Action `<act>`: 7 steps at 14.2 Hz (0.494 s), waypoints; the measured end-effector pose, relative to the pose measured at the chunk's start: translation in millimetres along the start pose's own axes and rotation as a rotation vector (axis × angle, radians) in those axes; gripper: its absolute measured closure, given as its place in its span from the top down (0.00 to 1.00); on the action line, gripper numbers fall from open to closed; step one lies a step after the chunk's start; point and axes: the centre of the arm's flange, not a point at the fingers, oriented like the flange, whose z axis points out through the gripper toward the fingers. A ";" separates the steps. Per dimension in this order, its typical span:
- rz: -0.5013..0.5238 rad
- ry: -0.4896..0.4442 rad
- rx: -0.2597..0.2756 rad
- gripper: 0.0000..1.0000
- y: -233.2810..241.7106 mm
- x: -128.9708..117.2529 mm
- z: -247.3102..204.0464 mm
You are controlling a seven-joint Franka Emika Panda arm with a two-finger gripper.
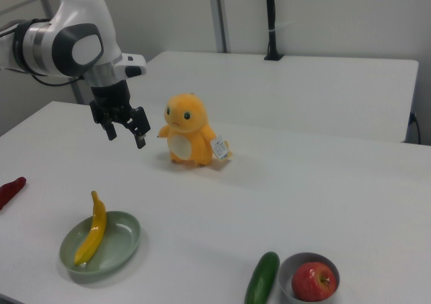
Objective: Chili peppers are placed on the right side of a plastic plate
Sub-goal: 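Move the open gripper from above the plate toward the red chili pepper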
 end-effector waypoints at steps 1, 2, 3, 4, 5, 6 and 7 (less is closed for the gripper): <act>0.001 0.000 0.000 1.00 0.4 0.0 -0.1; -0.008 -0.002 0.000 1.00 0.8 -0.1 0.1; -0.013 -0.002 0.000 1.00 1.4 -0.1 0.1; -0.017 -0.002 0.000 1.00 2.4 0.0 0.1; -0.016 -0.002 0.000 1.00 3.1 0.0 -0.1; -0.015 -0.001 0.000 1.00 3.6 -0.1 -0.7; -0.015 0.000 0.000 1.00 3.8 -0.3 -1.4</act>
